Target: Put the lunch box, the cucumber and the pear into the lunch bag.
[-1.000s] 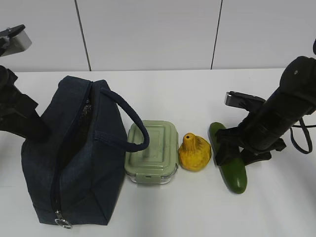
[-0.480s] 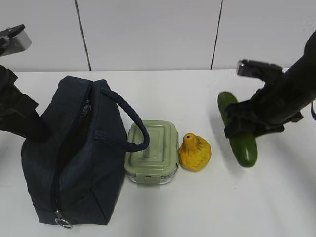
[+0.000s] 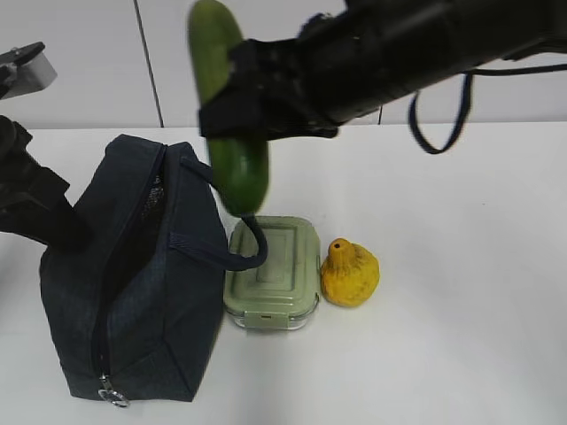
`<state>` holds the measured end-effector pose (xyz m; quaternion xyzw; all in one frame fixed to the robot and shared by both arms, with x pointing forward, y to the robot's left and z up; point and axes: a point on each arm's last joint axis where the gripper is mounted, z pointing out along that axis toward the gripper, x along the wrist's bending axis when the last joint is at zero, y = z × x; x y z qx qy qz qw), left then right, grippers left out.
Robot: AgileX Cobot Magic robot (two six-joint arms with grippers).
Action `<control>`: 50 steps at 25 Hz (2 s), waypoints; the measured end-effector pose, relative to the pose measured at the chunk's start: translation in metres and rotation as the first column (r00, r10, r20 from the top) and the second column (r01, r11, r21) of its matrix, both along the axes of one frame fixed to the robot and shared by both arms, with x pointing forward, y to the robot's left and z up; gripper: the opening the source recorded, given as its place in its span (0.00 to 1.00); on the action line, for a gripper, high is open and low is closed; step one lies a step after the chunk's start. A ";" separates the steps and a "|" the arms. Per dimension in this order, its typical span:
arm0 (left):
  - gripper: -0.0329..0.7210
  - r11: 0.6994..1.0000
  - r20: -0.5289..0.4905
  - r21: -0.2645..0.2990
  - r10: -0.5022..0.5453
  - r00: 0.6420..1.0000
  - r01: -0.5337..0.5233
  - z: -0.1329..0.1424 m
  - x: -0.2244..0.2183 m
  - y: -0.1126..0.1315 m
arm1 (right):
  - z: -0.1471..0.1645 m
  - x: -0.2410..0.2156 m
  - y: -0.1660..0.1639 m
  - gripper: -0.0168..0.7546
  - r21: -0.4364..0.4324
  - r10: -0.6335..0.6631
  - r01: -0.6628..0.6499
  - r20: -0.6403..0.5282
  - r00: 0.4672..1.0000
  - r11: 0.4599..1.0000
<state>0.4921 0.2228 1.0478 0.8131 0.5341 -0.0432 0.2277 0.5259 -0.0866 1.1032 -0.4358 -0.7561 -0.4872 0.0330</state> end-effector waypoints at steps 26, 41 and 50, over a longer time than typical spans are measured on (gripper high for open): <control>0.08 1.000 0.012 -0.001 0.006 1.000 -0.006 0.000 0.001 0.000 | -0.096 0.016 0.073 0.50 -0.353 -0.050 0.005 -0.119 0.992 0.936; 0.08 1.000 0.011 -0.001 0.003 1.000 -0.003 0.000 0.001 -0.001 | -0.089 0.014 0.083 0.68 -0.340 0.091 -0.140 -0.155 0.984 0.930; 0.08 1.000 0.010 0.000 0.003 1.000 -0.003 0.000 0.001 0.000 | -0.031 0.019 0.071 0.71 -0.480 0.108 -0.108 -0.028 0.994 0.871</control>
